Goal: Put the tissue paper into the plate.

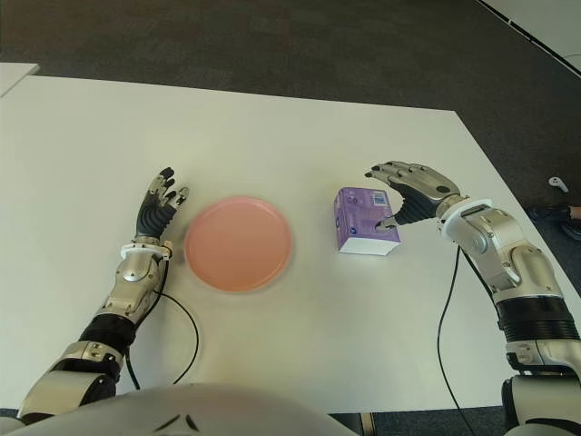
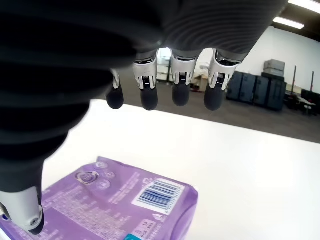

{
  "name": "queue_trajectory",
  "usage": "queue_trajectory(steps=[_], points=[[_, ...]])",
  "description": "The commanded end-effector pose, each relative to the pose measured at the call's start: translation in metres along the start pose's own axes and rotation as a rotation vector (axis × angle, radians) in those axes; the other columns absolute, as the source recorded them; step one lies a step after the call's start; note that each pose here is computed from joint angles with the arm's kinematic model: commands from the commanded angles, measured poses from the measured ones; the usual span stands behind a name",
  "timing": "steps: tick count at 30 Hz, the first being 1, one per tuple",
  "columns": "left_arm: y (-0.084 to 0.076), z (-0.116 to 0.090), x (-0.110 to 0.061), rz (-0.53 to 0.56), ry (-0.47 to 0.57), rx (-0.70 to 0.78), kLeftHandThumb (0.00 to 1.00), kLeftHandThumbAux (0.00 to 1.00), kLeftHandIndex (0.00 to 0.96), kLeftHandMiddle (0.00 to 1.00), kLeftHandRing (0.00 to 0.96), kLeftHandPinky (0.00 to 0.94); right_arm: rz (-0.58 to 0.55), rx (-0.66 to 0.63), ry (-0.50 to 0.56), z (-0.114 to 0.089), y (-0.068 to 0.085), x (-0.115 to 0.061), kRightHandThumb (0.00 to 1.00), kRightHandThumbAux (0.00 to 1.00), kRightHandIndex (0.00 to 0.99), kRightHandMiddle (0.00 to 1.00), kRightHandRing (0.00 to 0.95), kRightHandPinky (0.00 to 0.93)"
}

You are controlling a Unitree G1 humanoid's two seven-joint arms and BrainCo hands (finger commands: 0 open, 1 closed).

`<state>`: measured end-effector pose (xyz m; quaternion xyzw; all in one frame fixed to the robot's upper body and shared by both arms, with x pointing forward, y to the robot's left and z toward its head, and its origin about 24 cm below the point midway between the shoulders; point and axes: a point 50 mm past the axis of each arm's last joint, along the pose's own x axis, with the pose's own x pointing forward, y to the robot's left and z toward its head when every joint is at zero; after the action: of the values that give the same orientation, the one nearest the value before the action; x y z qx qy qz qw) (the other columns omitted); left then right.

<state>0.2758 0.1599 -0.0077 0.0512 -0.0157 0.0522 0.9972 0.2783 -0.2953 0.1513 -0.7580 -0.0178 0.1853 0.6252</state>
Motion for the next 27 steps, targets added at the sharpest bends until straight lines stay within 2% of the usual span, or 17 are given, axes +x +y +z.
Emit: queue_trajectory(steps=[1, 27], points=[[0.0011, -0.0102, -0.0085, 0.003, 0.054, 0.019, 0.000, 0.571, 0.000, 0.000, 0.000, 0.000, 0.038, 0.014, 0.022, -0.0026, 0.0038, 0.0031, 0.158, 0.619, 0.000, 0.017, 0.000, 0.000], [0.0013, -0.0110, -0.0081, 0.003, 0.065, 0.024, 0.000, 0.553, 0.000, 0.000, 0.000, 0.000, 0.052, 0.026, 0.014, -0.0046, 0.0085, 0.0069, 0.195, 0.616, 0.010, 0.034, 0.000, 0.000]])
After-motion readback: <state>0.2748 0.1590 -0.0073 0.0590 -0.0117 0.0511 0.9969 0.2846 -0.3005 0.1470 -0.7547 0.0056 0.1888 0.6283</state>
